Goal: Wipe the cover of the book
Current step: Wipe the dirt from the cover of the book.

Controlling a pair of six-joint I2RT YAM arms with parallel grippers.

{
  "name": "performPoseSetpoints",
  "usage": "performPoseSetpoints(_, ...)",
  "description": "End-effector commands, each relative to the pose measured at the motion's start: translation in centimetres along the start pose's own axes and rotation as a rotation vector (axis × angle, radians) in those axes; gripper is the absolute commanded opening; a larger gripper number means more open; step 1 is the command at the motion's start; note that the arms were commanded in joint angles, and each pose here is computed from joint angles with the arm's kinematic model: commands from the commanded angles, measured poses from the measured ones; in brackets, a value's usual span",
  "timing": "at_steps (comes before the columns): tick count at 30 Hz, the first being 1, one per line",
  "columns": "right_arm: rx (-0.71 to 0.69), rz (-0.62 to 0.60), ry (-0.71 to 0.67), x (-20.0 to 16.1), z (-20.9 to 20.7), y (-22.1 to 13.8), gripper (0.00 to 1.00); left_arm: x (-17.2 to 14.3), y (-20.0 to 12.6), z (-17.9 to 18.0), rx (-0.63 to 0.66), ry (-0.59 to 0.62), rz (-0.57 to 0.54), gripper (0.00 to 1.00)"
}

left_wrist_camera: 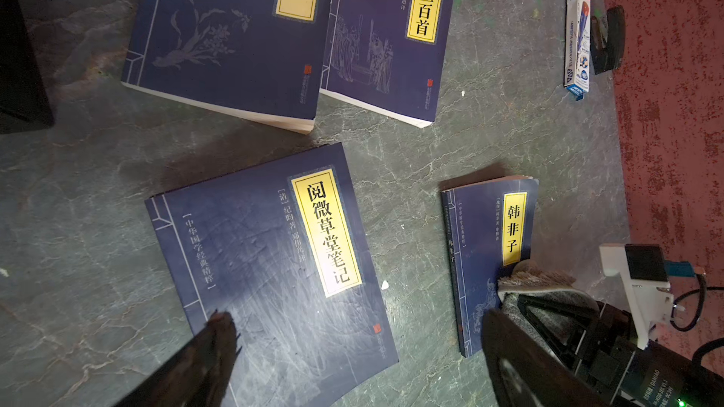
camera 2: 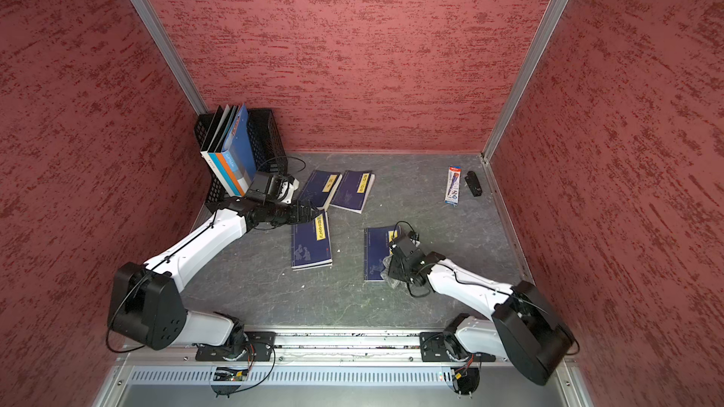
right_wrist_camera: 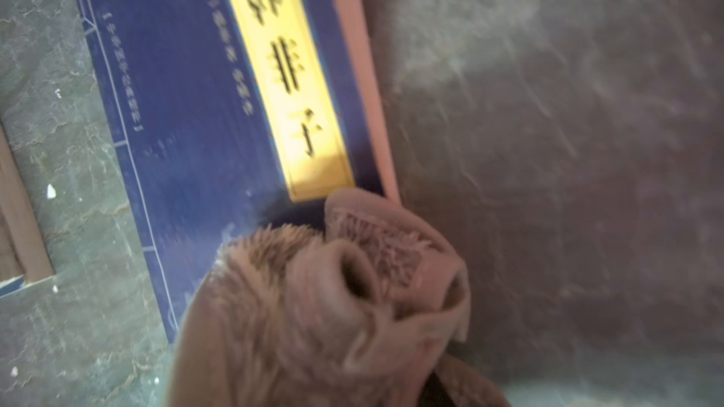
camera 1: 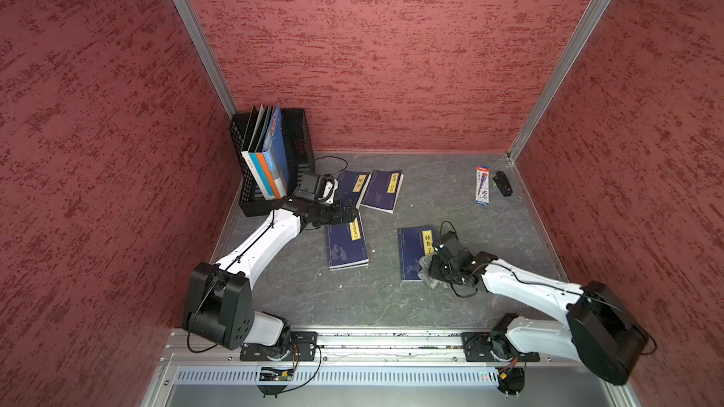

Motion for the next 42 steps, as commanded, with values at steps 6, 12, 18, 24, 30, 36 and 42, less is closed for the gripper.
performPoseSetpoints(6,-0.082,-0.013,-0.087,5.1,-0.2,4.7,0.26,0.3,-1.3,-0.8,-0.015,0.021,-0.033,0.98)
performPoseSetpoints(12,-0.069,-0.034,-0.142,8.3,0.7,6.0,0.26,-0.5,-1.8,-0.6,-0.016,0.01,-0.042,0.99)
performPoseSetpoints(18,-0.047,0.008,-0.145,6.8,0.3,5.2,0.26,-0.6,-2.1,-0.6,-0.018,0.013,-0.052,0.99)
performPoseSetpoints(24,-0.015,0.082,-0.186,1.6,1.7,3.2,0.27,-0.2,-1.8,-0.7,-0.015,0.02,-0.053,0.99)
performPoseSetpoints(30,0.017,0.154,-0.164,-3.8,1.8,1.6,0.27,-0.2,-1.2,-0.7,-0.014,0.012,-0.042,0.99)
performPoseSetpoints(36,0.053,0.143,-0.169,-4.4,1.8,0.9,0.27,-0.4,-0.9,-0.5,-0.008,0.01,-0.036,0.99)
performPoseSetpoints(42,0.025,0.119,-0.215,-2.2,3.1,3.2,0.28,-0.7,-1.1,-0.9,-0.013,0.012,-0.038,0.99)
Point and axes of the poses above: each gripper's point midway between its finger pads, its own y axis out along the fingers, its own z axis along the line the jaws close on, x = y × z, the point moved 5 cm from there along -y, back along the fingers, and after that the axes turned 13 degrees about -y, right-handed, at the moved point
